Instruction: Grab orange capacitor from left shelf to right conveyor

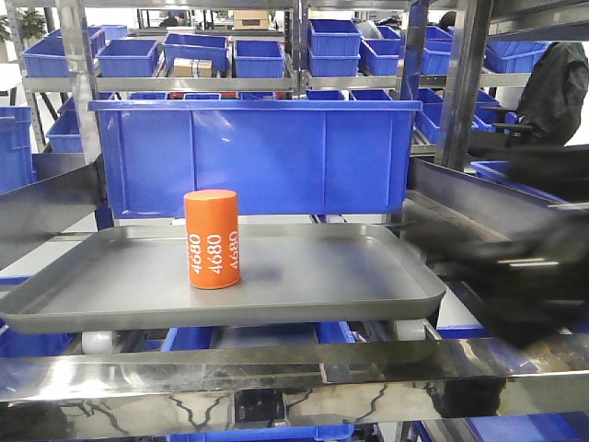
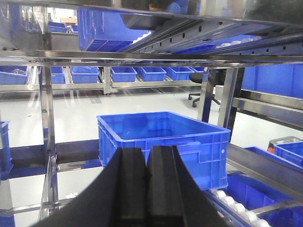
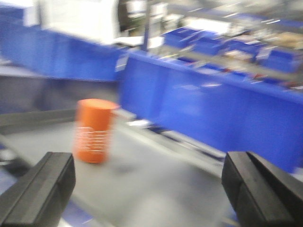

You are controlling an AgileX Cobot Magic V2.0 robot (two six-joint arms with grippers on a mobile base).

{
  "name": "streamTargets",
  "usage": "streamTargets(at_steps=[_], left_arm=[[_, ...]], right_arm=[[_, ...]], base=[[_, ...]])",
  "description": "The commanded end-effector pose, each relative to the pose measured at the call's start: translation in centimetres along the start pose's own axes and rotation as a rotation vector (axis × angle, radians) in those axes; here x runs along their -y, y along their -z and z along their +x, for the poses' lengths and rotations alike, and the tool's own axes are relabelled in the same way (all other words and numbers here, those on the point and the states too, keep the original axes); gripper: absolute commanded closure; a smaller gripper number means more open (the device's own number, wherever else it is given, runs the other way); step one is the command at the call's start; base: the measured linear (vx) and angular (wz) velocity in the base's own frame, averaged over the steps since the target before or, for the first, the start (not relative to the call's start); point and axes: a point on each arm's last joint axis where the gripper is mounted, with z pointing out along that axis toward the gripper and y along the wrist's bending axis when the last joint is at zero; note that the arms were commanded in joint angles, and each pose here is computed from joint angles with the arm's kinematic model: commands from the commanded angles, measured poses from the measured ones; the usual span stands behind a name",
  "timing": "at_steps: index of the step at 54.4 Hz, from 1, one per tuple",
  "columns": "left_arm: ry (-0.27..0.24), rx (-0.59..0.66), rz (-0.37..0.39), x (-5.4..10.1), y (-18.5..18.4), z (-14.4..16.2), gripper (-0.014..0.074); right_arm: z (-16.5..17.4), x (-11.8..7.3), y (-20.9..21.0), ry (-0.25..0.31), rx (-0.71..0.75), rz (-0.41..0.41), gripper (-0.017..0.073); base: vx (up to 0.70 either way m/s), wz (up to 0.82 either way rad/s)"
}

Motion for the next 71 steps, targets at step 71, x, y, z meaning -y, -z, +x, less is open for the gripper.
streamTargets(at_steps=[71], left_arm=[[0.011,0.114,0.017,0.2,0.2,-1.8,0.06]], right_arm=[[0.7,-2.0,-20.3,-0.252,-0.032,-0.201,0.0106]], base=[[0.0,0.0]])
